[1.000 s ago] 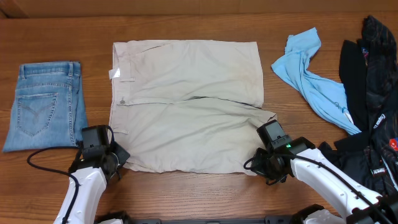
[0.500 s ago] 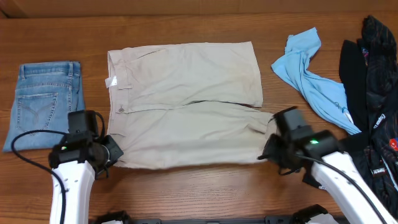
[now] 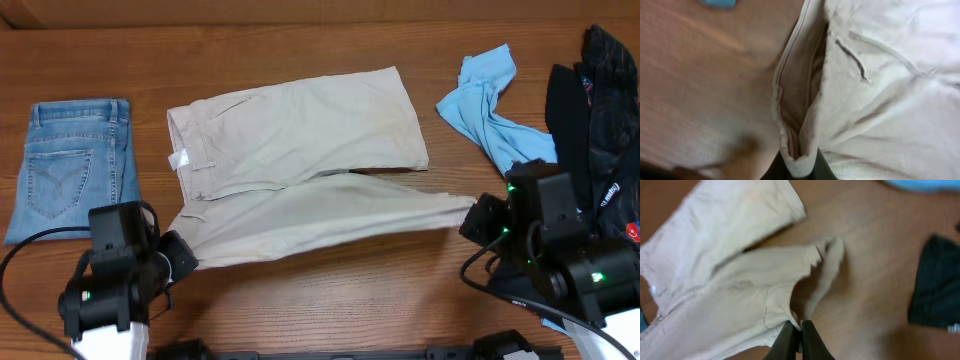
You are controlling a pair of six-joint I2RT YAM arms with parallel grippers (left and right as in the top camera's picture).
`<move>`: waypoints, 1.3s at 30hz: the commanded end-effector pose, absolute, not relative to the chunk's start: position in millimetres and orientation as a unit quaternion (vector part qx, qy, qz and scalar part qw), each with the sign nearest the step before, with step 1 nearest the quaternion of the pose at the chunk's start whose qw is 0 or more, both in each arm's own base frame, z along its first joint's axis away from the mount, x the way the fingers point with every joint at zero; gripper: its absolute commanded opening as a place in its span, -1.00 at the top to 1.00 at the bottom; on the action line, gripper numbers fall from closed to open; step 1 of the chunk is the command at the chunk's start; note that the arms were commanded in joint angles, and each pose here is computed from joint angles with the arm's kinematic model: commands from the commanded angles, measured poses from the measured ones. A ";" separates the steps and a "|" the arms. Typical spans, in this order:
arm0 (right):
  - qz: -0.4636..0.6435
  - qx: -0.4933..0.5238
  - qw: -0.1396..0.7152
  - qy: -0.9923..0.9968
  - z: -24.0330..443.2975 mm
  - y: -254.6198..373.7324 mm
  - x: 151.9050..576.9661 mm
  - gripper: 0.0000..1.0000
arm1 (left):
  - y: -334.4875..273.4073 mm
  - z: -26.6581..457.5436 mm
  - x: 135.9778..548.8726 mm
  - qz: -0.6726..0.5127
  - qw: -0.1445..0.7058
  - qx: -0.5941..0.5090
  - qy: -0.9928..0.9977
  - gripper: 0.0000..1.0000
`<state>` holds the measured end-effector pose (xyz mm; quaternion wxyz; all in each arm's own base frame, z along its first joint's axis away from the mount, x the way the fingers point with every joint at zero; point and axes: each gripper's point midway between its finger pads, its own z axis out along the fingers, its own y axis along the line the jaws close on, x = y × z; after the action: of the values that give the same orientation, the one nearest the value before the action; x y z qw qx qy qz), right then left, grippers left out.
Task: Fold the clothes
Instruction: 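Lift the bottom hem with both grippers and fold it up to the waistband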
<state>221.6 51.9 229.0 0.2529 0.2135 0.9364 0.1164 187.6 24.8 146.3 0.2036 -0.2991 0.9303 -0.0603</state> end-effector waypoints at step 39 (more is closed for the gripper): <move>0.057 0.080 0.394 0.914 132.7 88.3 535.8 0.81 | 91.8 121.6 479.5 -0.071 0.527 -0.257 0.807 0.40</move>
<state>520.3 101.9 124.4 0.3693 0.0662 0.9242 0.0710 472.3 78.6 116.1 0.5103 -0.2495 0.8180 -0.0906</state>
